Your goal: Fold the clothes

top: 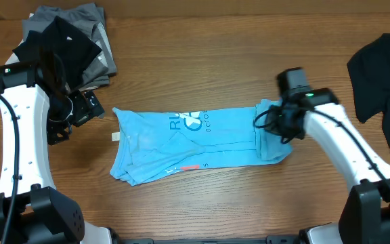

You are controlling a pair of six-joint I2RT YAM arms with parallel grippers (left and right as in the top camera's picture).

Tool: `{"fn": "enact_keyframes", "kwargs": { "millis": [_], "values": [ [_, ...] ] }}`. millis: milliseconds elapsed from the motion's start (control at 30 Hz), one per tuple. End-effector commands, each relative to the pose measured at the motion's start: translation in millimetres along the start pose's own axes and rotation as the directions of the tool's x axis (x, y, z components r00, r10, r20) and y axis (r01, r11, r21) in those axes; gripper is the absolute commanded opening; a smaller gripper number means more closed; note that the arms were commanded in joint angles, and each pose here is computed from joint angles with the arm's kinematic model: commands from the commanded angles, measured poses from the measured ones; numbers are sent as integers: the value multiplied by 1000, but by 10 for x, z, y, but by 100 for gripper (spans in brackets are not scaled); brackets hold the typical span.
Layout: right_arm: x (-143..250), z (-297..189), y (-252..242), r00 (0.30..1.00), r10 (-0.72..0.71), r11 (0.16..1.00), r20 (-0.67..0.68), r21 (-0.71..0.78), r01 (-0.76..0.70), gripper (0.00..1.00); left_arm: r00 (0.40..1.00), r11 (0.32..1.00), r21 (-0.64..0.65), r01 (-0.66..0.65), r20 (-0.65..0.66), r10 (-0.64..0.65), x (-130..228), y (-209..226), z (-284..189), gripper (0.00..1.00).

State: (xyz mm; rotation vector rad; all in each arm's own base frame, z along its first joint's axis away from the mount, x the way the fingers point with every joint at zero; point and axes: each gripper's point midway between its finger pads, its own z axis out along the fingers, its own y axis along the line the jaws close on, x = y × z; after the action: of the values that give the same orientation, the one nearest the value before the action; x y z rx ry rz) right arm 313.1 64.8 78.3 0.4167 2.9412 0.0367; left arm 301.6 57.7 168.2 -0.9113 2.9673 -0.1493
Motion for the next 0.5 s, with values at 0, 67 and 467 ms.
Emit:
{"fn": "enact_keyframes", "kwargs": {
  "millis": [0,67,467],
  "values": [
    [-80,-93,160,995,-13,999,98,50,8,4,1000,1000,14,-28,8,28,27,-37,-27,100],
    [-46,-102,261,994,-21,999,111,46,16,4,1000,999,15,-28,8,28,26,-38,-27,100],
    [257,123,557,995,-73,996,73,50,70,4,1000,999,14,-28,8,28,27,-37,-27,100]
  ]
}}
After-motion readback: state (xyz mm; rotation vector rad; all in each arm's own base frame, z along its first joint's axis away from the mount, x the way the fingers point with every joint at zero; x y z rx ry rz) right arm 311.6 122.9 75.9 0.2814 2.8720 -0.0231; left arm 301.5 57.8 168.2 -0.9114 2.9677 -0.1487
